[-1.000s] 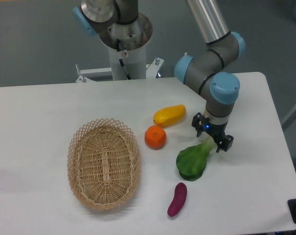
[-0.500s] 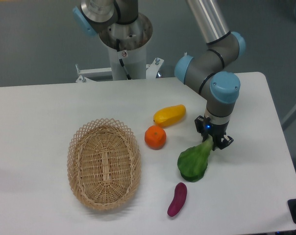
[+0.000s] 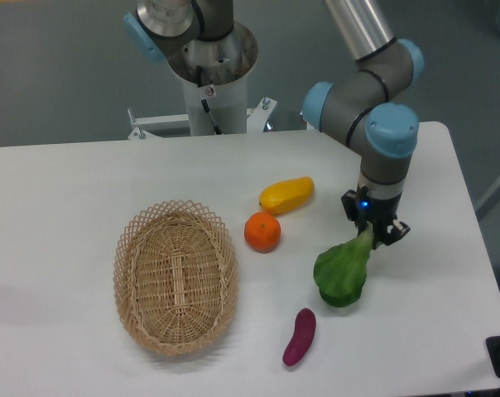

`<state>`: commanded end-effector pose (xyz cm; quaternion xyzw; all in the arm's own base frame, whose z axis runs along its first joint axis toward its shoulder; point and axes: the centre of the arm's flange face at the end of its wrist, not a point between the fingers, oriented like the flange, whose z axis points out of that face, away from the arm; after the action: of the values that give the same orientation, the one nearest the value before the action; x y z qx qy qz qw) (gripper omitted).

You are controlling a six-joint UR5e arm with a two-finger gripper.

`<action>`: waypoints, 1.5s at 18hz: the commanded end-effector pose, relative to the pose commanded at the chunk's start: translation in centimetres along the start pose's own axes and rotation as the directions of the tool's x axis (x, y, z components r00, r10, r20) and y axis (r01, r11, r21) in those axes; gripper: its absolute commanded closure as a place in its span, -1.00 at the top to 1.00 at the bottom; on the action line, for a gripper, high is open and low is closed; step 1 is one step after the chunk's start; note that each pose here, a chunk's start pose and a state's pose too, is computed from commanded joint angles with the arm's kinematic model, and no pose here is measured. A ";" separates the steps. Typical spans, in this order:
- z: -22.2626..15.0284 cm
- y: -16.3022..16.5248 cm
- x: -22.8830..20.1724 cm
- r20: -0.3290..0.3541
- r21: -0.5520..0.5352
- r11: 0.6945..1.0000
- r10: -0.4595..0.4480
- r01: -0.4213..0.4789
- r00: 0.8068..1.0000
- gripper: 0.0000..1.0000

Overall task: Pick up the green vegetable from the table
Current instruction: 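Lift the gripped bok choy up off the table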

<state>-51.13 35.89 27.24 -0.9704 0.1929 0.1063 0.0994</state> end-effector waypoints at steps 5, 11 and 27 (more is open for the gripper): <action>-5.1 -1.0 -2.3 0.022 0.132 0.990 -0.062 0.058 0.998 -0.26; -9.3 -5.1 -2.3 0.033 0.251 0.953 -0.182 0.168 0.983 -0.25; -11.2 -10.5 -1.4 0.015 0.287 0.926 -0.261 0.246 0.965 -0.25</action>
<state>-46.34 43.28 39.87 -0.9598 0.0762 0.0896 0.2548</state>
